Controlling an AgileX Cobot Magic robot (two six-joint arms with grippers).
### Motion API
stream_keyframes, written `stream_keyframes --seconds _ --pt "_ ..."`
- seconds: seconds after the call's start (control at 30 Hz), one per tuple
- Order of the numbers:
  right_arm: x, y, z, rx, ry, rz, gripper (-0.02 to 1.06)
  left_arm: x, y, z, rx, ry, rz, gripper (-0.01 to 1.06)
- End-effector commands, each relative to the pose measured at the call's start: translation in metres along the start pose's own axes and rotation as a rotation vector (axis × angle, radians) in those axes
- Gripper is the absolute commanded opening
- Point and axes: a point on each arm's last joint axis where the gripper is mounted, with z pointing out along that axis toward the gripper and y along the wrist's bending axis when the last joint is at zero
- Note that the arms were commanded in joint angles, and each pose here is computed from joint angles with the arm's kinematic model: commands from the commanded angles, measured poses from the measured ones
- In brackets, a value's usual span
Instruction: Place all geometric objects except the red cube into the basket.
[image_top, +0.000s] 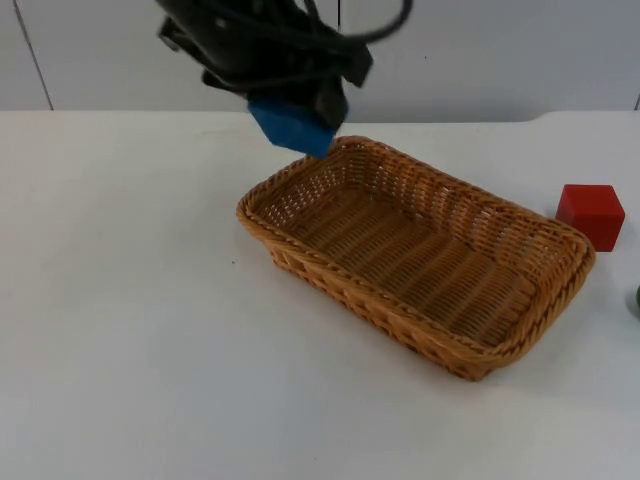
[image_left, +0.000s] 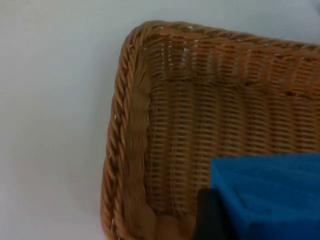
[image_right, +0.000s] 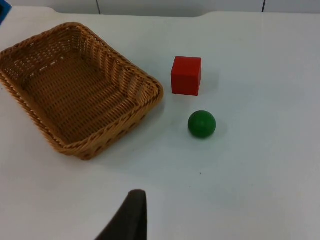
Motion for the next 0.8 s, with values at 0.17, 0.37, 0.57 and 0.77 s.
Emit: stream_keyframes --seconds 0.17,0.37,0.57,0.77 --pt "0.0 0.0 0.0 0.006 -0.007 -0.013 1.05 -0.014 0.007 0.063 0.028 0.093 0.025 0.0" --pt "0.0 0.0 0.0 0.007 -0.007 -0.014 1.05 -0.012 0.011 0.102 0.046 0.146 0.015 0.0" --pt "0.0 0.0 0.0 0.007 -0.007 -0.014 1.05 -0.001 0.008 0.124 0.056 0.169 0.0 0.29" --pt "0.0 0.0 0.0 0.007 -0.007 -0.014 1.05 0.002 0.007 0.126 0.076 0.188 -0.021 0.71"
